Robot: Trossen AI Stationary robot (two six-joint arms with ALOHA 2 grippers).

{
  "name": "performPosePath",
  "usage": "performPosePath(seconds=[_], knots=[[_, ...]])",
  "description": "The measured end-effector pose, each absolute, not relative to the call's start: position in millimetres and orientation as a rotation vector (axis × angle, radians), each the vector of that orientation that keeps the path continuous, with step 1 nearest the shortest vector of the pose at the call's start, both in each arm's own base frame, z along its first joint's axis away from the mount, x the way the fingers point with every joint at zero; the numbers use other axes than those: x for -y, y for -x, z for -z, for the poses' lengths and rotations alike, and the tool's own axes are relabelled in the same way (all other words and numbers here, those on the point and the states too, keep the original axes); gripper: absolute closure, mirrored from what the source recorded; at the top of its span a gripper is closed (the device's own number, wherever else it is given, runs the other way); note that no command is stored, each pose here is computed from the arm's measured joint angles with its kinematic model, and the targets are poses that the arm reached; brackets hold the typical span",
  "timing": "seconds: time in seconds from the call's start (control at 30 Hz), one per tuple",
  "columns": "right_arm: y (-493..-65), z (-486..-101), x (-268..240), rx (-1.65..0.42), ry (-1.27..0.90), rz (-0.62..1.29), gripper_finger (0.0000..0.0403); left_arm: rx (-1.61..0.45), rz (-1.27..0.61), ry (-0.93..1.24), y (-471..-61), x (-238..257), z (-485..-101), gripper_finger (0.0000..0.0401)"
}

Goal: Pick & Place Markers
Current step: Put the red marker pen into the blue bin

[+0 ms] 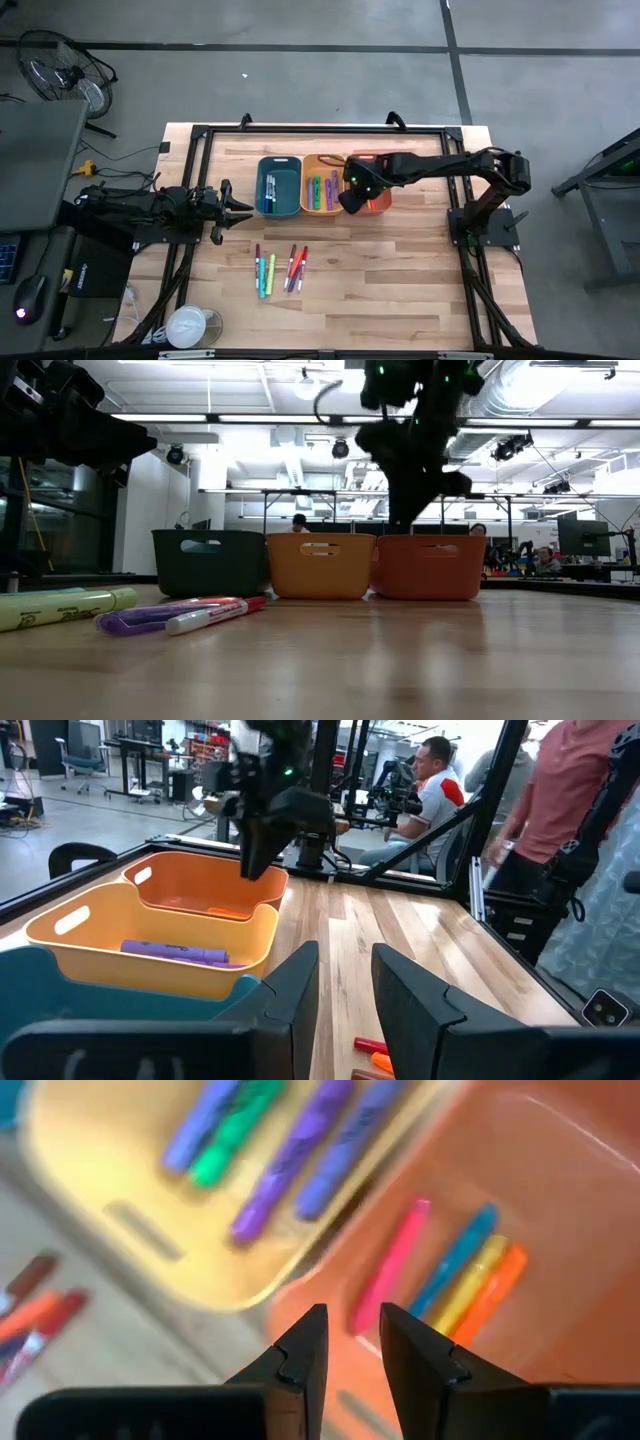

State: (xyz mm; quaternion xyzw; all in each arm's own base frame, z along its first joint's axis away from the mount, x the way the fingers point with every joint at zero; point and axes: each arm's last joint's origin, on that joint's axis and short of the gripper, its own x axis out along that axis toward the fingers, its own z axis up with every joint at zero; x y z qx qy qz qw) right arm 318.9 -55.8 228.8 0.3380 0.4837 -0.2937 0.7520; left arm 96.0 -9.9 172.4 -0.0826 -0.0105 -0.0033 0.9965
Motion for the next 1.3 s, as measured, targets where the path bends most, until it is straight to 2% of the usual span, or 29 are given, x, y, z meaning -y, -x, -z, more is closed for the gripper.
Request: performPosePath(seconds=[0.47,0.8,0.9,1.3], knots=[[-337.9,-275.5,5.3,-1.031,-0.396,0.34,0.032,0.021,0.006,0.165,-96.0,9.9,-172.4,0.0307],[-343.7,-270.7,-44.7,-1.049,-0.287,0.191,0.032,0.021,0.007,0.165,-96.0,9.9,-172.4,0.0307],[-347.8,-262.4,-58.1,-1.058,-0.36,0.212,0.032,0.021,0.006,0.165,-96.0,9.9,-172.3,0.0307],[-372.8,-219.3,-110.3,-1.009,-0.895,0.407,0.032,0.021,0.007,0.165,-96.0,9.9,-172.4,0.0307]])
